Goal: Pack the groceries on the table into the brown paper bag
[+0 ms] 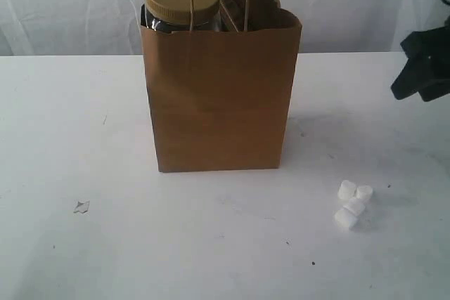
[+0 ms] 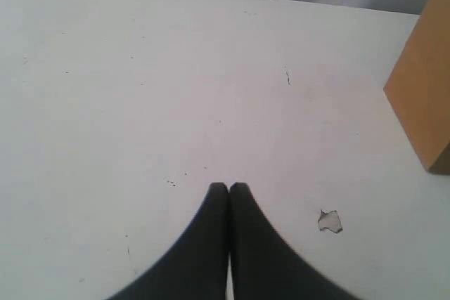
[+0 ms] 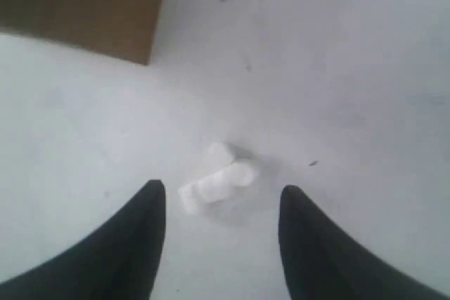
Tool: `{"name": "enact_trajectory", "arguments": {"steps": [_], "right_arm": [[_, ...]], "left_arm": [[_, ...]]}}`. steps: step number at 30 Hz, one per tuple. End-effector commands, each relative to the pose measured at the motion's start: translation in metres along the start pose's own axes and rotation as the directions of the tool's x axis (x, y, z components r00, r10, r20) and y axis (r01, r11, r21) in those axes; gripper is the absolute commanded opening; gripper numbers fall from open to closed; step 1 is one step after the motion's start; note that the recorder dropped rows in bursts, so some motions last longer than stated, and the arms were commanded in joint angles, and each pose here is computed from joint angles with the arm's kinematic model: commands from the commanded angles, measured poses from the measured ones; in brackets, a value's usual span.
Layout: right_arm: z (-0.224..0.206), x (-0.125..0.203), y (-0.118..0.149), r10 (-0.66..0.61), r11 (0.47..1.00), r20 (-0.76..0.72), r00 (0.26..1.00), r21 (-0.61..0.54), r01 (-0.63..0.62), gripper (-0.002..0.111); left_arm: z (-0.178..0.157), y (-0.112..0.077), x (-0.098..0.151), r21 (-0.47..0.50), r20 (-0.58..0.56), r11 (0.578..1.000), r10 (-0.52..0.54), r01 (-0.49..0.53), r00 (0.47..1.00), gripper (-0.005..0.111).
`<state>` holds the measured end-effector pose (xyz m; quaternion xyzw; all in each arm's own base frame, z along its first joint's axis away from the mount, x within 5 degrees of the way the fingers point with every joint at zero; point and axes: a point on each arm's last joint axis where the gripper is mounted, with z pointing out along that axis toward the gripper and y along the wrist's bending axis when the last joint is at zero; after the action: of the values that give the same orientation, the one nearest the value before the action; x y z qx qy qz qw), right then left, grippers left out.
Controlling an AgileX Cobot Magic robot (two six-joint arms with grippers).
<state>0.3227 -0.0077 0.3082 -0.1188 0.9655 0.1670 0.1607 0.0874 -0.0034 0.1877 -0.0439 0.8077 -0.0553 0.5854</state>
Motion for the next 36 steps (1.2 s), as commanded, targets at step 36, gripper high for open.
{"name": "enact_trajectory", "arguments": {"steps": [36], "right_arm": [[0.167, 0.04, 0.01, -0.316, 0.935, -0.168, 0.934, 0.11, 0.336, 0.047]], "left_arm": [[-0.001, 0.0, 0.001, 0.005, 0.002, 1.0, 0.008, -0.008, 1.0, 0.0]]}}
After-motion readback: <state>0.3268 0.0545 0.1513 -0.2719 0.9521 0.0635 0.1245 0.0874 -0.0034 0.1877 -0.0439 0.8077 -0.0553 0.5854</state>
